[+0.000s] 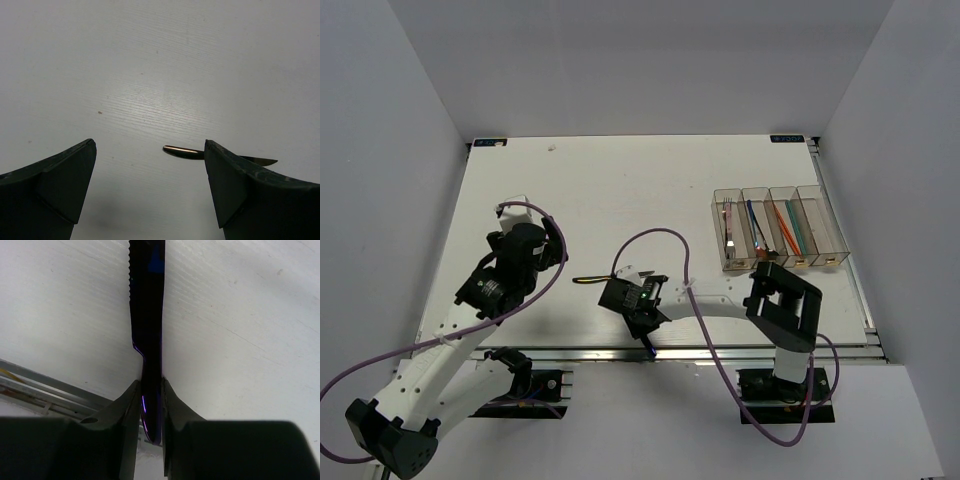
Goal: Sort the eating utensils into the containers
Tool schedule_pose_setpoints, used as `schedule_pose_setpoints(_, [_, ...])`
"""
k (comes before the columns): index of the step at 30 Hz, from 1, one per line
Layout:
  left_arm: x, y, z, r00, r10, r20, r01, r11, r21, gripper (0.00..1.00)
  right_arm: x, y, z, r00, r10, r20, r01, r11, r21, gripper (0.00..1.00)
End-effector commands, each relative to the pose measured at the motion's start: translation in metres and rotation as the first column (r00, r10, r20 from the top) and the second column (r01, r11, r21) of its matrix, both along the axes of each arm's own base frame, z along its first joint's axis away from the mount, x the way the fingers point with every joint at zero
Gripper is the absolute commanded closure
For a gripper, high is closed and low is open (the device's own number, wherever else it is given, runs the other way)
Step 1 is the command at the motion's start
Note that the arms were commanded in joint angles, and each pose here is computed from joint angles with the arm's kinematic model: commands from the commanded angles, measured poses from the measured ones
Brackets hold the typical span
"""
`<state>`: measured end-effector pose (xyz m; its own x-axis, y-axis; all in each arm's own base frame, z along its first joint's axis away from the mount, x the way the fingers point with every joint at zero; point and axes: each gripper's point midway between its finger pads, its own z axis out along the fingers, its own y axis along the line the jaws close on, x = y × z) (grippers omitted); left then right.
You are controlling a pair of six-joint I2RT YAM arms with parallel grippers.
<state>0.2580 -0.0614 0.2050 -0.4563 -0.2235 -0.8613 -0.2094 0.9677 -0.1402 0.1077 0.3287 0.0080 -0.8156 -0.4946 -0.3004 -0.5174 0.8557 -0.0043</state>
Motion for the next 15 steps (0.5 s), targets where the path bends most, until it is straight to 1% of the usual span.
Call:
schedule_pose_setpoints(1, [0.001, 0.001, 0.011, 0.999, 0.004, 0.037, -0.003, 1.000, -0.014, 0.02, -0.016, -0.074, -0.042, 0.999, -0.026, -0.020, 0.020, 0.966, -0.256, 1.00])
schedule_pose_setpoints(2, [0.001, 0.003, 0.012, 0.999, 0.010, 0.037, -0.010, 1.000, -0.013, 0.02, -0.014, -0.068, -0.034, 1.000, -0.028, -0.003, 0.027, 0.977, -0.212, 1.00])
schedule_pose_setpoints(3, [0.001, 0.004, 0.013, 0.999, 0.017, 0.042, -0.017, 1.000, -0.012, 0.02, -0.011, -0.060, -0.017, 1.000, -0.025, 0.020, 0.027, 0.991, -0.128, 1.00])
schedule_pose_setpoints(4, [0.001, 0.004, 0.014, 0.999, 0.018, 0.045, -0.018, 1.000, -0.015, 0.02, -0.006, -0.055, -0.008, 0.999, -0.032, 0.044, 0.035, 0.996, -0.077, 1.00])
schedule_pose_setpoints(5, [0.000, 0.005, 0.015, 0.999, 0.020, 0.051, -0.019, 1.000, -0.017, 0.02, 0.003, -0.043, 0.012, 0.996, -0.052, 0.073, 0.050, 0.998, 0.033, 1.00])
schedule_pose_setpoints(6, [0.000, 0.005, 0.015, 0.998, 0.020, 0.053, -0.019, 1.000, -0.019, 0.02, 0.007, -0.042, 0.019, 0.995, -0.063, 0.083, 0.057, 0.996, 0.068, 1.00])
schedule_pose_setpoints(9, [-0.001, 0.005, 0.016, 0.998, 0.021, 0.059, -0.019, 1.000, -0.024, 0.02, 0.024, -0.055, 0.044, 0.985, -0.108, 0.137, 0.092, 0.989, 0.116, 1.00])
schedule_pose_setpoints(12, [-0.001, 0.005, 0.016, 0.998, 0.019, 0.059, -0.018, 1.000, -0.024, 0.02, 0.039, -0.074, 0.065, 0.972, -0.149, 0.183, 0.128, 0.985, 0.120, 1.00])
schedule_pose_setpoints(14, [0.000, 0.004, 0.015, 0.998, 0.018, 0.054, -0.017, 1.000, -0.023, 0.02, 0.049, -0.090, 0.070, 0.962, -0.180, 0.208, 0.161, 0.981, 0.107, 1.00])
schedule_pose_setpoints(15, [0.000, 0.004, 0.015, 0.999, 0.014, 0.052, -0.013, 1.000, -0.021, 0.02, 0.061, -0.105, 0.077, 0.954, -0.205, 0.221, 0.186, 0.977, 0.103, 1.00])
